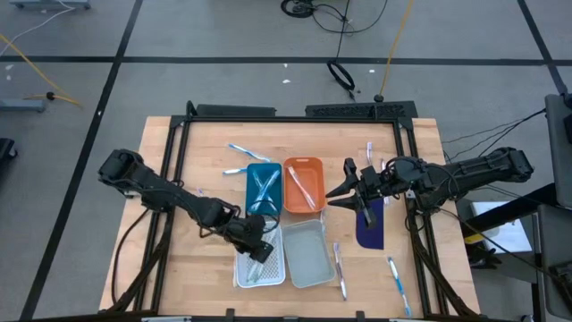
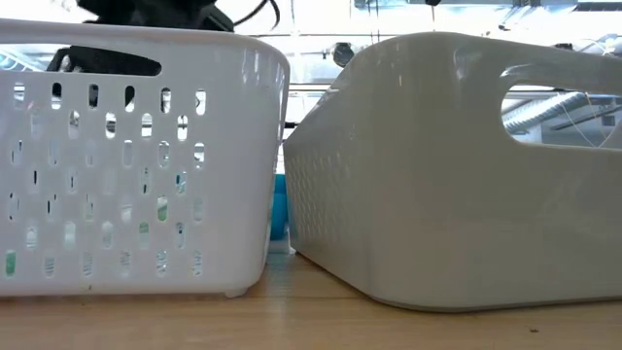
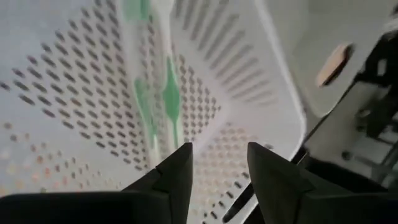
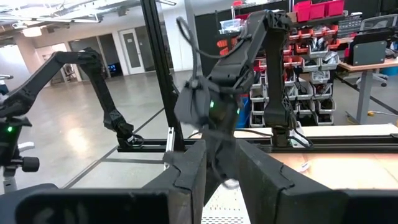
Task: Pick & Place Toothbrushes
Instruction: Put the purple toothbrush into the gray bin
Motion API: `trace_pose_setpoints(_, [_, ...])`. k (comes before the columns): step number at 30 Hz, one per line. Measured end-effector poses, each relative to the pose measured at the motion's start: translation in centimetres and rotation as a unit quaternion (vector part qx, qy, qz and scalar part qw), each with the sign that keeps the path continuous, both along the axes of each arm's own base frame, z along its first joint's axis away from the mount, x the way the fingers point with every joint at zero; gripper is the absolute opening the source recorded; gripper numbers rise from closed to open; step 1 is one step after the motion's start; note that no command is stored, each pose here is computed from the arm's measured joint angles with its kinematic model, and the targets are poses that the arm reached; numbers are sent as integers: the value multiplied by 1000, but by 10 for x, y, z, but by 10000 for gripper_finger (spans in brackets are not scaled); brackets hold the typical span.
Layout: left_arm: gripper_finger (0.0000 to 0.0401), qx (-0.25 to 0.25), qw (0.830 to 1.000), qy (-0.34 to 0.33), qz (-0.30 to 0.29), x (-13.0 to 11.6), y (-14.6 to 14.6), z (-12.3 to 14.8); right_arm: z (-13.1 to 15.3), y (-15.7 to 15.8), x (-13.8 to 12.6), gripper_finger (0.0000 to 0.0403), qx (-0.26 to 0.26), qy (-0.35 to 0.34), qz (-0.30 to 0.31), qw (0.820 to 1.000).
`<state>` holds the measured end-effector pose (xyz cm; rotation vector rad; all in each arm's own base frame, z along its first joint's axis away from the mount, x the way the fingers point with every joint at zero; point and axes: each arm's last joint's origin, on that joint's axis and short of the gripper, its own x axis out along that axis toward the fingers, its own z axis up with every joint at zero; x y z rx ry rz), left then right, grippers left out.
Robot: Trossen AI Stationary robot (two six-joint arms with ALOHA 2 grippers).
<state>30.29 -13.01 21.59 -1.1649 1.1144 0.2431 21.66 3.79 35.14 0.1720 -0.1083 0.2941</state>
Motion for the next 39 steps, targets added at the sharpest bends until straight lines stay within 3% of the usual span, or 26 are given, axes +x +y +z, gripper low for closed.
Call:
trace_pose_setpoints(8, [127,58,992,-88,69,-19,15,44,-1,0,0,77,-1,4,1,1000])
trace_pose_setpoints(11, [120,86,988,-92,93,-32,22,55,-1,0,0,77,-1,4,2,1000])
trace_pose_setpoints(17, [107,128,980,-5,152,-61,36,58,-1,0,0,77,-1,4,2,1000])
trace_pose_setpoints(25, [97,176,952,137,211,-93,47,50,-1,0,0,77,-1,4,2,1000])
trace_pose_setpoints(31, [97,187,943,165,220,-99,49,43,1,0,0,77,0,-4,1,1000])
trace_pose_setpoints(39, [97,154,947,173,224,-110,52,27,2,0,-2,77,-37,-20,-5,999])
